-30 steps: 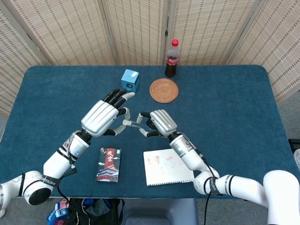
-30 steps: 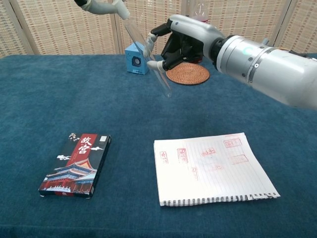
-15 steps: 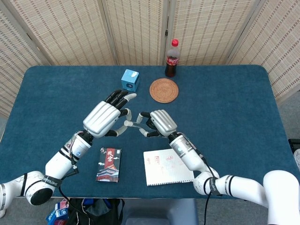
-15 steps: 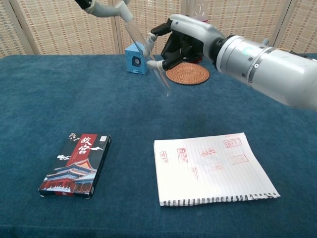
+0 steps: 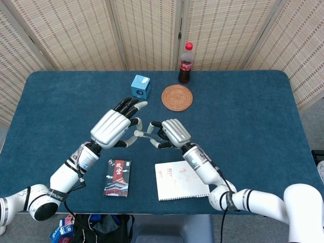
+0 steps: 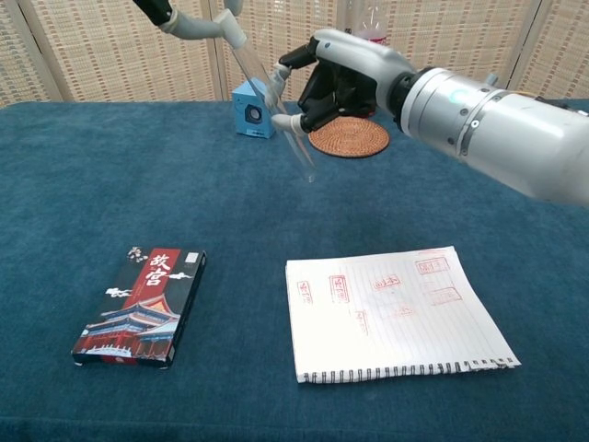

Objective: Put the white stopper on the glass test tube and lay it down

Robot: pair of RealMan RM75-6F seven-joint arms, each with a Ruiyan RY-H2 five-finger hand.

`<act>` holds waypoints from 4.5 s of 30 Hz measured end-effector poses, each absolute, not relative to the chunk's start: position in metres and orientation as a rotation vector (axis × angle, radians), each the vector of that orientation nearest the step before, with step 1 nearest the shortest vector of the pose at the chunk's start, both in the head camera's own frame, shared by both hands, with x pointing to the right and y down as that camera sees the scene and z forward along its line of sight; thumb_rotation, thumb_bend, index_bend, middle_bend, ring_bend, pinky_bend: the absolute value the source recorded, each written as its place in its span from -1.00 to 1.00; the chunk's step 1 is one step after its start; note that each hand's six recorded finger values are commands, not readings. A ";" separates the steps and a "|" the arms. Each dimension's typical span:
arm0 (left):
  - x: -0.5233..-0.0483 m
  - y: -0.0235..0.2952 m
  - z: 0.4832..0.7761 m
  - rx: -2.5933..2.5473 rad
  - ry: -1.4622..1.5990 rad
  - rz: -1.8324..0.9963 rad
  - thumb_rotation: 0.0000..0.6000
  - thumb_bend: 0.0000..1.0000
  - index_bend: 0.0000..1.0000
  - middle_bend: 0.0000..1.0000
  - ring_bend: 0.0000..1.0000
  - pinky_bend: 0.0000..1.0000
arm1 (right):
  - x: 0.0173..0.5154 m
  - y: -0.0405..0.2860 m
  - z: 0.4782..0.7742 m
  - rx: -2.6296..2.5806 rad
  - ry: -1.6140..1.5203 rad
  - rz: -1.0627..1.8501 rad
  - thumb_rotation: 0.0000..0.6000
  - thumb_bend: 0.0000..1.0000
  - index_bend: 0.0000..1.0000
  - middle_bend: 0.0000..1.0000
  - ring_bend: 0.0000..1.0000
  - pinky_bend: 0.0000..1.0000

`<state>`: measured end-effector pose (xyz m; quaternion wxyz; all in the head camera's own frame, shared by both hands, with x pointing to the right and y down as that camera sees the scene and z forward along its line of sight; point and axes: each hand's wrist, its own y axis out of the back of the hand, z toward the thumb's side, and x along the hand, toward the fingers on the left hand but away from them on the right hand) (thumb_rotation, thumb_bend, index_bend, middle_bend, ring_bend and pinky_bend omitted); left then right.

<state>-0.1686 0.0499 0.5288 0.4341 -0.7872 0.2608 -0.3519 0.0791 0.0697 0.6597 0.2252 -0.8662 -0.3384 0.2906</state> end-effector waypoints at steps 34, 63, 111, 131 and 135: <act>-0.161 0.055 0.540 -1.979 0.625 -0.887 1.00 -0.12 -0.17 -0.97 -1.00 -1.00 | 0.073 0.072 0.657 -2.412 -0.929 0.781 1.00 0.24 0.77 1.00 1.00 1.00; -0.249 0.045 0.573 -1.912 0.645 -1.186 1.00 -0.22 -1.00 -1.00 -1.00 -1.00 | 0.103 0.044 0.700 -2.062 -0.352 1.323 1.00 0.21 0.81 1.00 1.00 1.00; -0.351 0.070 0.571 -1.804 0.920 -1.342 1.00 -0.22 -0.80 -1.00 -1.00 -1.00 | 0.203 0.036 0.664 -1.948 -0.669 1.355 1.00 -0.27 -0.08 0.32 0.47 0.98; -0.445 0.139 0.553 -1.506 1.122 -1.522 1.00 -0.23 -0.77 -1.00 -1.00 -1.00 | 0.390 0.142 0.549 -1.577 -0.919 1.362 1.00 -0.22 -0.08 0.04 0.06 0.57; -0.450 0.164 0.550 -1.488 1.139 -1.534 1.00 -0.23 -0.77 -1.00 -1.00 -1.00 | 0.409 0.165 0.537 -1.547 -0.967 1.382 1.00 -0.23 -0.08 0.04 0.06 0.57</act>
